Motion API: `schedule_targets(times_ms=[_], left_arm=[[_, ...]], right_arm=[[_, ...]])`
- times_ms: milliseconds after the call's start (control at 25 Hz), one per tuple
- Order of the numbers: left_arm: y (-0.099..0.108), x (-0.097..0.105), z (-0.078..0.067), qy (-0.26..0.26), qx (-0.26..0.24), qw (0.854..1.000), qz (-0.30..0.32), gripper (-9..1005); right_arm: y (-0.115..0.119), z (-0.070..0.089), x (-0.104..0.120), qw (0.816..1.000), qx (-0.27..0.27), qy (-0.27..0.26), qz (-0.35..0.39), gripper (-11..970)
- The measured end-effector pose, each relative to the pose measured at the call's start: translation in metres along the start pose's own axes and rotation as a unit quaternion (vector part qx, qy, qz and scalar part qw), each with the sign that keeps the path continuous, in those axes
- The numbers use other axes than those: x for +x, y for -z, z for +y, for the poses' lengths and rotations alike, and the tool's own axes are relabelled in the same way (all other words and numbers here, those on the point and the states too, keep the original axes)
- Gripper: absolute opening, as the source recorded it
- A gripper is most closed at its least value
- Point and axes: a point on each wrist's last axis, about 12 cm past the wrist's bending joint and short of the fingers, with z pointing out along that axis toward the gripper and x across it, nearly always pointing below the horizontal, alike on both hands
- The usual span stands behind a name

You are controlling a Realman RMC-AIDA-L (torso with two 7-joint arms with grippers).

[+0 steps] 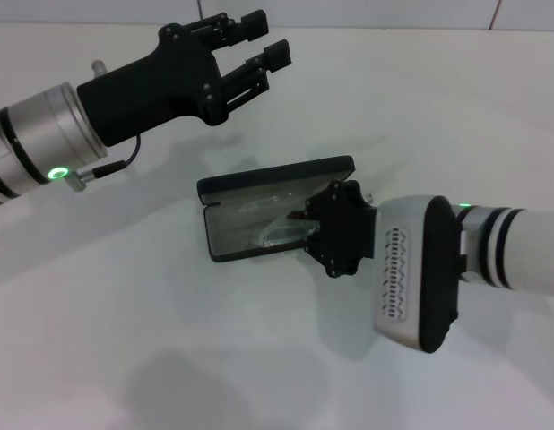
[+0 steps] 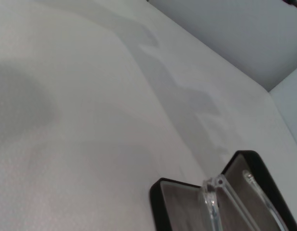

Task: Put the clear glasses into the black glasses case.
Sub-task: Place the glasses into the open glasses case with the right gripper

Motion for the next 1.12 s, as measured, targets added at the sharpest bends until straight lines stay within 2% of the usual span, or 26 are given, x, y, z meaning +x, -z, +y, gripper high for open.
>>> schedule_targets(times_ms=[320,1120], left_arm=[[-0.002,0.001,0.000,0.000,-0.003,1.000,0.003,468],[-0.002,0.004,-0.001,0.004,-0.003,1.000,0.005,469]], right_arm=[[-0.018,0.014,-0.004,0.998,0.036,0.036,0.026,139],[-0.019,0.020,-0.006,0.999,0.037,0.011,0.022,150]])
